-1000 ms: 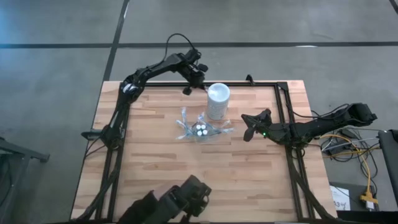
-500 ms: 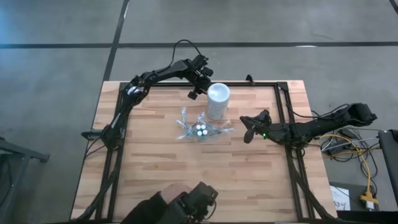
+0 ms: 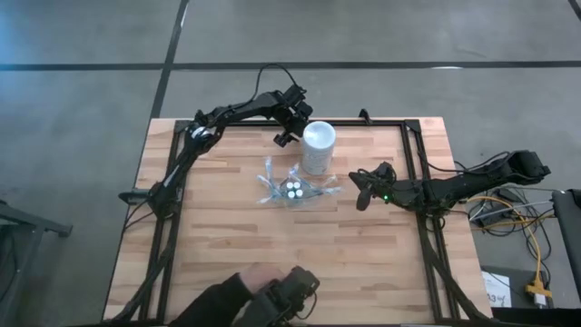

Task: Pick & Place toothbrushing station
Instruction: Put the blue toothbrush into the transparent organizer

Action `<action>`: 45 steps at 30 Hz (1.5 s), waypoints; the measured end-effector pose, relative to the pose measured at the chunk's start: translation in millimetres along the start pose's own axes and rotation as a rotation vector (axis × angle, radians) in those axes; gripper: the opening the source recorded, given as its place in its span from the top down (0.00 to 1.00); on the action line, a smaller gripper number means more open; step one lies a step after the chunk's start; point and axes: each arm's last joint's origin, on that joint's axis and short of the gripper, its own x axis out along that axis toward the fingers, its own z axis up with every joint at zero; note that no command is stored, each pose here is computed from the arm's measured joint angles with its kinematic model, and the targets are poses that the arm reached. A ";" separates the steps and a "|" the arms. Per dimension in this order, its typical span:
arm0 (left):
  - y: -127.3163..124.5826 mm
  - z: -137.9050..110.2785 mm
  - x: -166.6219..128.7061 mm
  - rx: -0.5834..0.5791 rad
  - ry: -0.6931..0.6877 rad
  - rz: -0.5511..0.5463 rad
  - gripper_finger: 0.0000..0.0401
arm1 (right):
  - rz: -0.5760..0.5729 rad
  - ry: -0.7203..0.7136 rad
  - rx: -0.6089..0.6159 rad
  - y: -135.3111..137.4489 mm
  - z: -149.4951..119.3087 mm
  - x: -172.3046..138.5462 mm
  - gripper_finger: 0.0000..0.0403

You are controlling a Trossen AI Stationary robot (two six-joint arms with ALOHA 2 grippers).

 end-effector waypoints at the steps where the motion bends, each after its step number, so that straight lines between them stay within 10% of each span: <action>1: 0.3 0.4 0.5 0.007 0.003 -0.001 0.36 | 0.000 0.000 -0.002 0.0 0.0 0.0 0.96; 9: -0.8 2.7 10.0 0.074 0.023 -0.062 0.50 | 0.001 0.001 -0.022 0.0 -0.1 0.0 0.96; 19: -3.9 1.3 13.3 0.032 0.036 -0.079 0.95 | 0.022 0.015 -0.022 0.6 -0.5 0.0 0.96; 45: 27.2 3.5 -71.3 -0.175 0.068 0.138 0.98 | 0.038 0.021 -0.019 1.3 -0.3 0.0 0.96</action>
